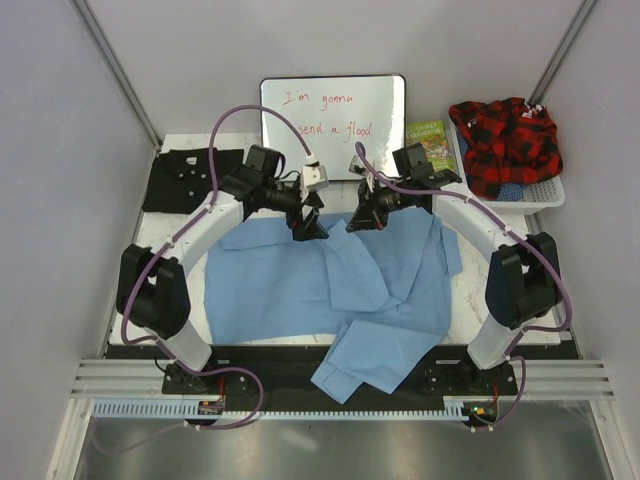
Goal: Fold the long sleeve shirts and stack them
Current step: Fold the shirt
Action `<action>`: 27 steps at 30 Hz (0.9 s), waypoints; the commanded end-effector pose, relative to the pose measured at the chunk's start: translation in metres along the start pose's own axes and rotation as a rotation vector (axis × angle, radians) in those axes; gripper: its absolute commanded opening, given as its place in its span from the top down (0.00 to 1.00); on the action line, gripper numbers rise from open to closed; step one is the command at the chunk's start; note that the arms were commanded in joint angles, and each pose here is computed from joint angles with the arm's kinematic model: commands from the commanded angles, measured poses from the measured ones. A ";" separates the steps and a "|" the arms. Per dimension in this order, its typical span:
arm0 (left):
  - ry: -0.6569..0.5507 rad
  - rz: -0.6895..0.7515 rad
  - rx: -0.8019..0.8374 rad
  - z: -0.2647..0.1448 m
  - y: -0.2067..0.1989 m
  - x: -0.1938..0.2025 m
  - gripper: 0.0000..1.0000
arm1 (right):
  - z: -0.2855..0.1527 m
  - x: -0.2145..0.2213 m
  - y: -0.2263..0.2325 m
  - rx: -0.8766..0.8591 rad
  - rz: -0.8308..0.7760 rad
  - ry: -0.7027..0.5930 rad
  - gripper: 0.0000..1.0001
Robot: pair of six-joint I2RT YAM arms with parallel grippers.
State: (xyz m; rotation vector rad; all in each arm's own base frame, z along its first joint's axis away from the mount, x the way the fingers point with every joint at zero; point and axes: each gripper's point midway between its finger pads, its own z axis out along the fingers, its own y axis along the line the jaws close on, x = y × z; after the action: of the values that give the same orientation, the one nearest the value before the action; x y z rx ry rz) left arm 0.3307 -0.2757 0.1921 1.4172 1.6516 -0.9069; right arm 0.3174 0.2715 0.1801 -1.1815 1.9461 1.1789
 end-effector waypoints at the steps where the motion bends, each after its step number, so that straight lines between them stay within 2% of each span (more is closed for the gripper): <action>1: -0.024 0.098 0.042 -0.004 -0.020 -0.005 0.01 | -0.012 -0.012 0.030 -0.048 -0.098 -0.015 1.00; 6: -0.011 0.062 0.061 0.002 -0.030 -0.004 0.05 | -0.012 -0.013 0.053 -0.089 -0.122 -0.006 1.00; 10: -0.019 0.045 0.097 0.008 -0.045 -0.009 0.13 | -0.015 -0.012 0.070 -0.104 -0.142 0.010 1.00; 12: -0.042 0.041 0.120 0.005 -0.055 -0.018 0.32 | -0.017 -0.013 0.075 -0.105 -0.148 0.007 1.00; 13: -0.041 0.023 0.150 0.005 -0.067 -0.018 0.50 | -0.020 -0.016 0.079 -0.104 -0.159 0.002 1.00; 15: -0.064 0.044 0.169 -0.005 -0.087 -0.030 0.69 | -0.025 -0.019 0.083 -0.094 -0.177 -0.003 1.00; 16: -0.060 0.017 0.186 -0.006 -0.099 -0.028 0.89 | -0.029 -0.020 0.087 -0.088 -0.187 -0.008 1.00; 17: -0.050 0.004 0.195 -0.011 -0.109 -0.027 0.98 | -0.031 -0.019 0.088 -0.078 -0.191 -0.005 1.00; 18: -0.066 0.026 0.187 -0.021 -0.119 -0.034 0.98 | -0.033 -0.018 0.090 -0.074 -0.187 -0.006 0.89; 20: -0.053 0.001 0.189 -0.027 -0.136 -0.026 0.98 | -0.038 -0.016 0.092 -0.061 -0.154 -0.011 0.74; 21: -0.052 0.005 0.186 -0.031 -0.143 -0.026 0.98 | -0.045 -0.018 0.089 -0.060 -0.101 -0.034 0.59; 23: -0.047 0.031 0.183 -0.041 -0.165 -0.025 0.98 | -0.058 -0.024 0.083 -0.040 -0.055 -0.072 0.48; 24: -0.046 0.037 0.189 -0.043 -0.174 -0.025 0.98 | -0.071 -0.028 0.071 -0.002 -0.003 -0.102 0.38; 25: -0.048 0.061 0.222 -0.045 -0.194 -0.028 0.98 | -0.075 -0.030 0.061 0.024 0.010 -0.115 0.36; 27: -0.032 0.082 0.231 -0.045 -0.210 -0.029 0.98 | -0.082 -0.030 0.044 0.066 0.039 -0.126 0.35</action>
State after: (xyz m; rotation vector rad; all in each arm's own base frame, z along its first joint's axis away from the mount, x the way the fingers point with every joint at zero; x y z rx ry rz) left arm 0.1604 -0.2760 0.2457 1.5635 1.4585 -1.0618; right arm 0.2684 0.2381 0.2523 -1.1467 1.8761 1.1640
